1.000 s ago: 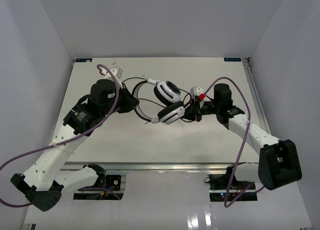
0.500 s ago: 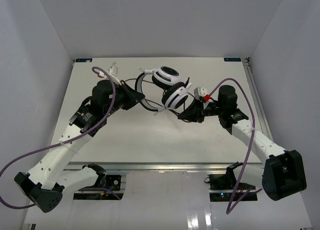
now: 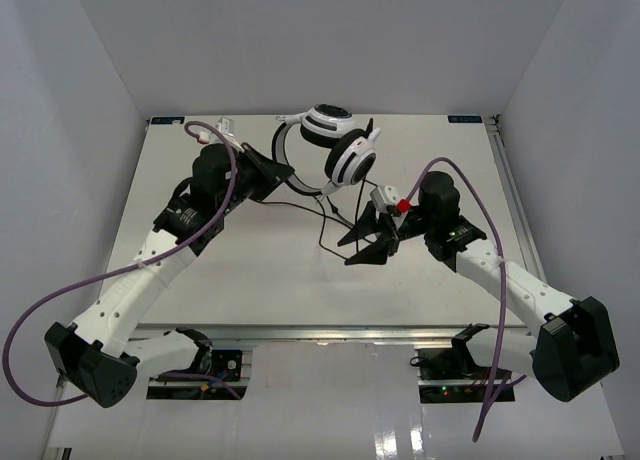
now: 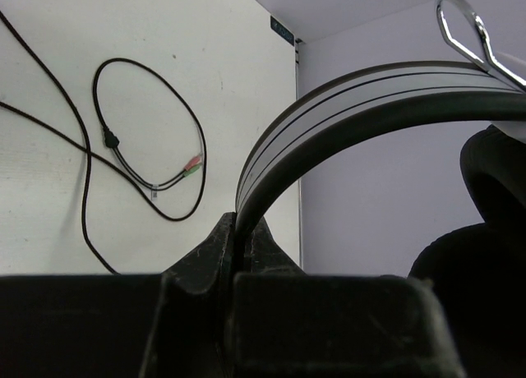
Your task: Wrap the headphones
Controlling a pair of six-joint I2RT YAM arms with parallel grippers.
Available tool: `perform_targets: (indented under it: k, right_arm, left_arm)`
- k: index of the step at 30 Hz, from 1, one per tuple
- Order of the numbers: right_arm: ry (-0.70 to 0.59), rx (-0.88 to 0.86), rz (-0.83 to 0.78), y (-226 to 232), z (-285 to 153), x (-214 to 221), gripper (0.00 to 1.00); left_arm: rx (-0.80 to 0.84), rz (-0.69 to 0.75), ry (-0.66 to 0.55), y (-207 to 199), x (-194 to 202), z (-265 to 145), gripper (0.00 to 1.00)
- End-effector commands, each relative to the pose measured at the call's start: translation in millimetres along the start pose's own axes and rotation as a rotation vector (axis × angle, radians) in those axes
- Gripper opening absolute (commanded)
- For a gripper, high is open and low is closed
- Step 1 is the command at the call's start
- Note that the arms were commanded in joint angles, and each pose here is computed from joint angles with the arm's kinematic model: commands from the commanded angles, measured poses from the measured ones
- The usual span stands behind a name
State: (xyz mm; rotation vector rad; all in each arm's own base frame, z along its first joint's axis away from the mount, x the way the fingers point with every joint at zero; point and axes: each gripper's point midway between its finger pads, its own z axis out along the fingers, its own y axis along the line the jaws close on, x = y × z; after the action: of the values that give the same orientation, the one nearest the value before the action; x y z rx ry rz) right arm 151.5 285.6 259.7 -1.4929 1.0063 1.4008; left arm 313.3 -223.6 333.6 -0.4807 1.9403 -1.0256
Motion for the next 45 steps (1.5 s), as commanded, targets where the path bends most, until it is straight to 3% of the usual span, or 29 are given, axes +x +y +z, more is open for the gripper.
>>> perform_targets:
  k: [1, 7, 13, 20, 25, 29, 35, 40, 45]
  right_arm:
    - [0.008, 0.010, -0.073, -4, 6, -19, 0.51]
    - [0.034, 0.032, -0.063, -2, 13, -16, 0.52]
    - [0.029, 0.069, -0.008, -15, 23, -16, 0.48]
    - [0.023, 0.139, 0.006, -33, 24, -25, 0.27]
    - [0.088, 0.237, -0.041, -45, 15, -23, 0.13]
    - [0.211, 0.310, -0.089, -51, 0, -14, 0.09]
    - [0.531, 0.470, -0.127, -69, -42, 17, 0.08]
    - [0.812, 0.598, -0.380, -96, -81, 6, 0.08]
    - [0.909, 0.802, -0.595, -136, -112, -37, 0.08]
  left_arm:
    - [0.119, -0.111, -0.167, -53, -56, -13, 0.00]
    - [0.027, -0.176, -0.296, -41, -90, 0, 0.00]
    - [-0.006, -0.240, -0.292, -31, -89, 35, 0.00]
    - [-0.028, -0.207, -0.337, -30, -100, 51, 0.00]
    - [-0.095, -0.085, -0.376, -16, -107, 52, 0.00]
    - [-0.179, 0.055, -0.394, 5, -107, 53, 0.00]
    - [-0.294, 0.304, -0.322, 36, -97, 69, 0.00]
    - [-0.370, 0.478, -0.161, 72, -69, 90, 0.00]
    - [-0.377, 0.617, 0.035, 96, -30, 106, 0.00]
